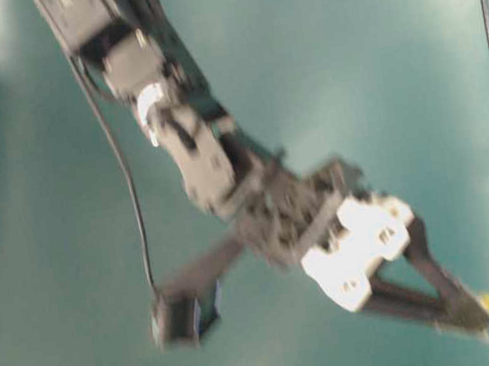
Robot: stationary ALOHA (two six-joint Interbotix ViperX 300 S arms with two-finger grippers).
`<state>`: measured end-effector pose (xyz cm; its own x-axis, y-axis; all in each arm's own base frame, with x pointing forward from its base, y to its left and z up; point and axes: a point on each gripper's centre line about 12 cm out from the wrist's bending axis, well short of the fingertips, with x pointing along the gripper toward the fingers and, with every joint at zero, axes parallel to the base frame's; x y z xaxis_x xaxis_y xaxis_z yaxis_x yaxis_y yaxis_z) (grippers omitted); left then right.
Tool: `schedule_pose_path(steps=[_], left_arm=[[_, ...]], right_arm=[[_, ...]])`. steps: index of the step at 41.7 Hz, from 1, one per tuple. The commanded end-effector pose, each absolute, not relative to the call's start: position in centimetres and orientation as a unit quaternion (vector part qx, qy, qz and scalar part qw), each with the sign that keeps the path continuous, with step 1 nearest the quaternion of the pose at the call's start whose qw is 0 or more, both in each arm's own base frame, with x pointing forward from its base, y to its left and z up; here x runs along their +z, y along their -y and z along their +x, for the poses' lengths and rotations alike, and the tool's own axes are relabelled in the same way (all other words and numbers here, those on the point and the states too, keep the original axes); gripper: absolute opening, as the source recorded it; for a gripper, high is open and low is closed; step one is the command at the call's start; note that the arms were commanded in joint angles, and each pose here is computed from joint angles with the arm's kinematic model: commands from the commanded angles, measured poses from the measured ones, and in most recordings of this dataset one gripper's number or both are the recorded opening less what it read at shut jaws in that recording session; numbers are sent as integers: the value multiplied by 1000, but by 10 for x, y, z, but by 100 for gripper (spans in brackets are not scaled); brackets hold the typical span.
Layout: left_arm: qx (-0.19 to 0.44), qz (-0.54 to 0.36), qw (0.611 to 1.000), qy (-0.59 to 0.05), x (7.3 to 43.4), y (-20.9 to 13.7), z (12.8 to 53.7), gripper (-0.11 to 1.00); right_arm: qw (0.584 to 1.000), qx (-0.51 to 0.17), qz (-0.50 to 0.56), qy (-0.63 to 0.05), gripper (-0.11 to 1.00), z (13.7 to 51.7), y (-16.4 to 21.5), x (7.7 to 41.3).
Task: Scoop the yellow hexagonal prism block from the bowl with a spoon using the right arm.
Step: 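Carry the yellow block with the right gripper back into the bowl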
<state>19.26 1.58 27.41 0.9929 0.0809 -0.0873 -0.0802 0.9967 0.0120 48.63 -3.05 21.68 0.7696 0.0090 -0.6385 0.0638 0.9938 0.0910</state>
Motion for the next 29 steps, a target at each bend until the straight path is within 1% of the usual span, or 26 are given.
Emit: schedule_pose_path(steps=[1, 14, 29], left_arm=[[40, 6, 999, -32, 284, -16, 195, 0], [40, 5, 999, -34, 283, -16, 195, 0], [40, 5, 999, -33, 283, -16, 195, 0]], right_arm=[[951, -23, 62, -302, 30, 469, 30, 238], [955, -47, 90, -279, 30, 423, 29, 226], [953, -54, 99, -281, 30, 407, 26, 205]])
